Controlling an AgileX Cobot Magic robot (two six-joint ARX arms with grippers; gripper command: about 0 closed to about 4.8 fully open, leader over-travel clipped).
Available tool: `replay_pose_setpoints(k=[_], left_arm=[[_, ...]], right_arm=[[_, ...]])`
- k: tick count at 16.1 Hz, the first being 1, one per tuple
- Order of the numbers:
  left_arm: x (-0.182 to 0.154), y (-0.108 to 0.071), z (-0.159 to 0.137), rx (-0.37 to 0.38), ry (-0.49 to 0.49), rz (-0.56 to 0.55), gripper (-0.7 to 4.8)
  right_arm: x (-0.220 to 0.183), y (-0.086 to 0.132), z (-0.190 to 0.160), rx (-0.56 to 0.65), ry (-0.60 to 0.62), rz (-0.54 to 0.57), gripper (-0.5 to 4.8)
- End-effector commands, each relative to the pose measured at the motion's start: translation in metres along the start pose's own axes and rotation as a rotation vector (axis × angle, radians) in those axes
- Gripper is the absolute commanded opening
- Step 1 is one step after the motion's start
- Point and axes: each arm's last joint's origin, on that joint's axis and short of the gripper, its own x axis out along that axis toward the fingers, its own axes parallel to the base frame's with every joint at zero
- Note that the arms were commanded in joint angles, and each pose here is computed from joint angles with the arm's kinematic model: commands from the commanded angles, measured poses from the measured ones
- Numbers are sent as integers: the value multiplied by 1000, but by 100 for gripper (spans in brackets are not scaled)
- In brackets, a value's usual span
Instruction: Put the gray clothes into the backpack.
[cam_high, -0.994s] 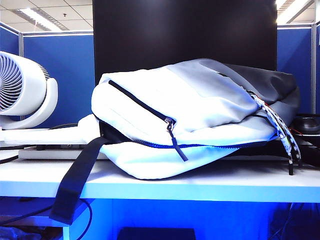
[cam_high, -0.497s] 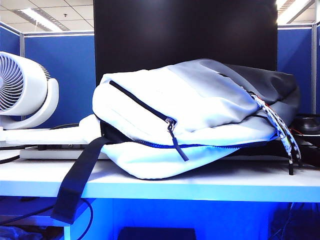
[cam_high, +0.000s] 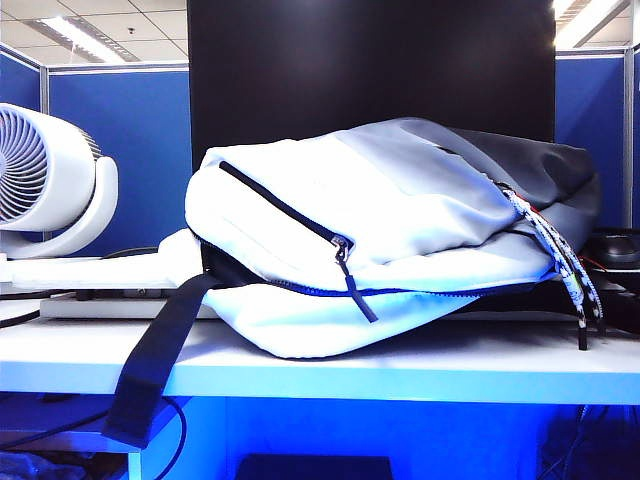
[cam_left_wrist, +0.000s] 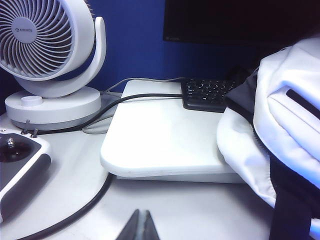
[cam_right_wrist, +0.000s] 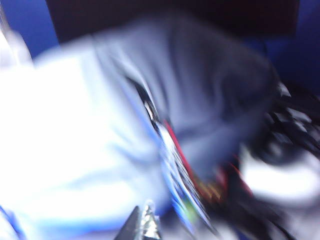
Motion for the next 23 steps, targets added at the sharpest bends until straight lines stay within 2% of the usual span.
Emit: replay_pose_setpoints(k=[1,3,6,10,17,23], left_arm=[[0,0,1,2,-14,2,-5],[0,0,1,2,-14,3,-5],[0,0,1,2,-14,3,-5],[0,0,1,2,-13,2,-5],[0,0,1,2,-13,2,-5],[0,0,1,2,-13,2,-5]], right_arm=[[2,-19,-11,-30,62,-213,-5],[3,-31,-17,-5,55,-291,-5],[5,-46,-32,-1,14,-328,-5],[3,-51,-31,-2,4,-383,-5],[6,-42,-26,-14,-42,-250,-5],[8,-35,-26,-12,-35,-175,-5]])
